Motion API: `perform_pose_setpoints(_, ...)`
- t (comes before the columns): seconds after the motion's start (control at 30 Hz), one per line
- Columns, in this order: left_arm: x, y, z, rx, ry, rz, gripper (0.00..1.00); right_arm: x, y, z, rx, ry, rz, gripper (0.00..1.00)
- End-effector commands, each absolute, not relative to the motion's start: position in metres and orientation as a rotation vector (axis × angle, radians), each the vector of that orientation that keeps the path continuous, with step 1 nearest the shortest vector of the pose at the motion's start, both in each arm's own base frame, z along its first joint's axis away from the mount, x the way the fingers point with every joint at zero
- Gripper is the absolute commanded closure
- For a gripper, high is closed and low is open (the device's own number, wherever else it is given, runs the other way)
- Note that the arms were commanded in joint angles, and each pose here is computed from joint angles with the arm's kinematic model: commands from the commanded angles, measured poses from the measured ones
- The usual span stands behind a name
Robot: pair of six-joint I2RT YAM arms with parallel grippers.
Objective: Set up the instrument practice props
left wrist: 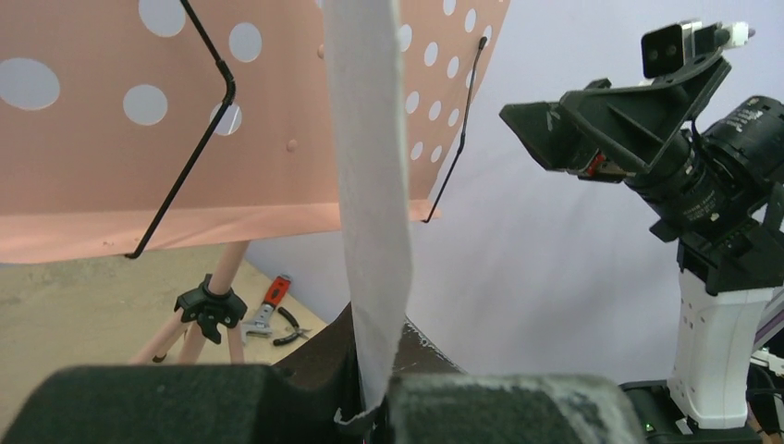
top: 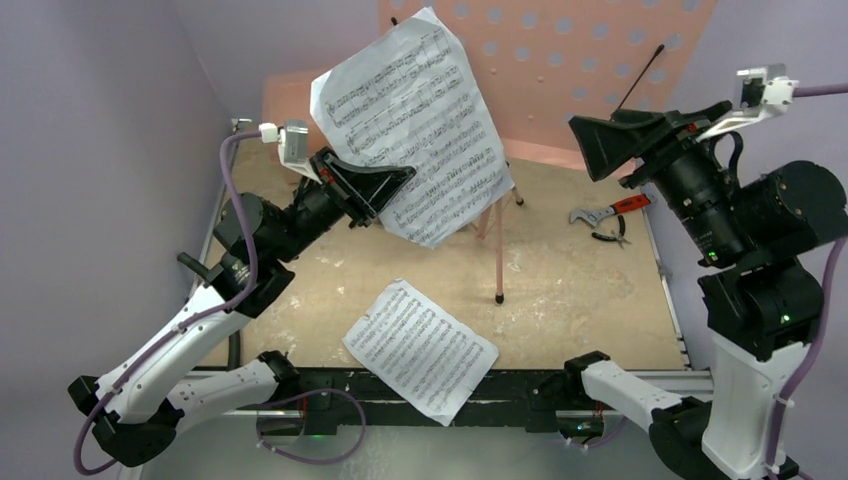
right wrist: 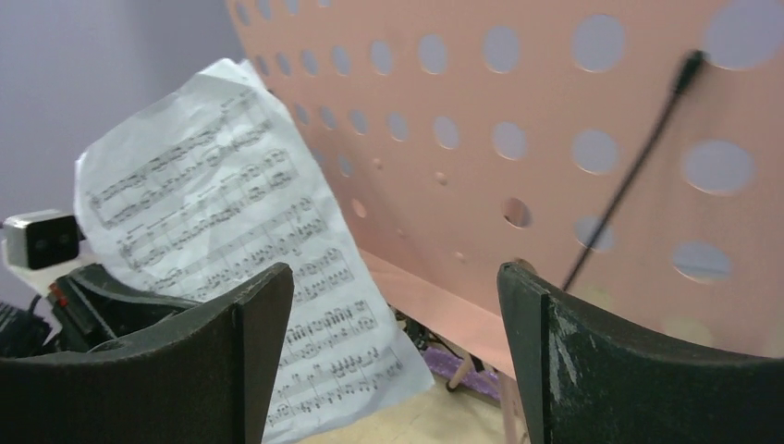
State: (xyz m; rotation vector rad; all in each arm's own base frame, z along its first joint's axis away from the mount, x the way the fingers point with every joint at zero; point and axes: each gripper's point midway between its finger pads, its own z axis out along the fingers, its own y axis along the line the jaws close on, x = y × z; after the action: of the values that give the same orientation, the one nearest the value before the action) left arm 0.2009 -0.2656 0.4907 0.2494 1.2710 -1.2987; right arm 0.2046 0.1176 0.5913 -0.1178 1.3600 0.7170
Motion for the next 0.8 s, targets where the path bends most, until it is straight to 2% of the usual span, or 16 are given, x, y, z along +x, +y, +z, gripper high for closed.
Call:
perform_pose_setpoints(0.0,0.196,-0.265,0.523,0.264,1.191,-1.317,1.00,0.204,0.079,0.582,0.076,1.405,0.575,0.19)
perform_pose_setpoints(0.3,0.192,-0.285,0.543,0.382,1.156,-1.355,1.00,0.218,0.069,0.557,0.160,1.502,0.506,0.20)
perform_pose_setpoints(0.47,0.190,-0.300,0.548,0.499,1.148,-1.354,1.00,0.224,0.072,0.556,0.163,1.511,0.511,0.24)
perform_pose_setpoints(0.53,0.192,-0.305,0.551,0.534,1.149,-1.332,1.00,0.228,0.072,0.555,0.158,1.516,0.503,0.28)
perform_pose_setpoints(0.77,0.208,-0.309,0.566,0.541,1.123,-1.246,1.00,0.235,0.066,0.561,0.177,1.506,0.458,0.33)
